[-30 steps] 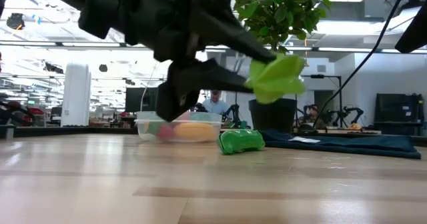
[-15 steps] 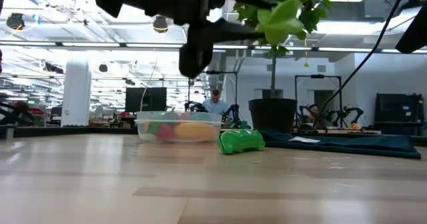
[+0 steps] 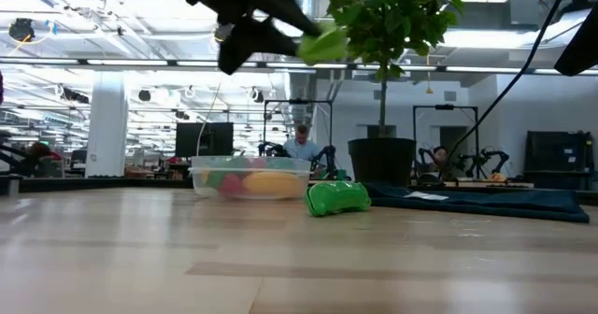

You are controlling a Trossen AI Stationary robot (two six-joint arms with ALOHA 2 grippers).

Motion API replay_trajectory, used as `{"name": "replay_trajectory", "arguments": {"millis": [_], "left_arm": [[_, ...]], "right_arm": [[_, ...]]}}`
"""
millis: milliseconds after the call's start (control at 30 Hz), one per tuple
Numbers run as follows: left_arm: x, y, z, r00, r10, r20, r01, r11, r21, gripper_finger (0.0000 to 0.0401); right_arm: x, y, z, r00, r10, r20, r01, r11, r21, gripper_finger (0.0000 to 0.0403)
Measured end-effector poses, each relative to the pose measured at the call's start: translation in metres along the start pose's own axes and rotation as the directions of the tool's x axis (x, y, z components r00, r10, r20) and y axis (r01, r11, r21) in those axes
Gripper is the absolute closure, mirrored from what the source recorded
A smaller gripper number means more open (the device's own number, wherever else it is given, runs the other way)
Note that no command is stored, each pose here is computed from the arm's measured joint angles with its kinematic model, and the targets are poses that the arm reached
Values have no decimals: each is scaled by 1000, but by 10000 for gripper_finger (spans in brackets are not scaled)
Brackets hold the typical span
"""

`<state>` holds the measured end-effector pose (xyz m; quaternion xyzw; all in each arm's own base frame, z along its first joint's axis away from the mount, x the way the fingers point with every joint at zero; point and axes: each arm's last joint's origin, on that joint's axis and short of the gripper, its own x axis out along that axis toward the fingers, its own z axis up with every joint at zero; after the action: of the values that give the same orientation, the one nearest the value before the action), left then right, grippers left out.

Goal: Pick and placing Produce into tupperware
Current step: Put the green star fruit into the transparent bin

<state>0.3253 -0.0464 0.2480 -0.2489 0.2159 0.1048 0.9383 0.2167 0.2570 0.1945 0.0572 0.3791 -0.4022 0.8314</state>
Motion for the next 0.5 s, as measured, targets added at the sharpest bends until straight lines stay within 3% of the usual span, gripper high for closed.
{"name": "replay_trajectory", "arguments": {"millis": [200, 500], "left_arm": [[-25, 24, 11, 976, 215, -26, -213, 976, 53, 277], [-37, 52, 9, 893, 435, -113, -423, 899, 113, 277]], "right_arm": [[0, 0, 0, 1000, -1, 0, 1, 1000, 0, 356], [1, 0, 1, 1000, -3, -1, 3, 1000, -4, 356]]}}
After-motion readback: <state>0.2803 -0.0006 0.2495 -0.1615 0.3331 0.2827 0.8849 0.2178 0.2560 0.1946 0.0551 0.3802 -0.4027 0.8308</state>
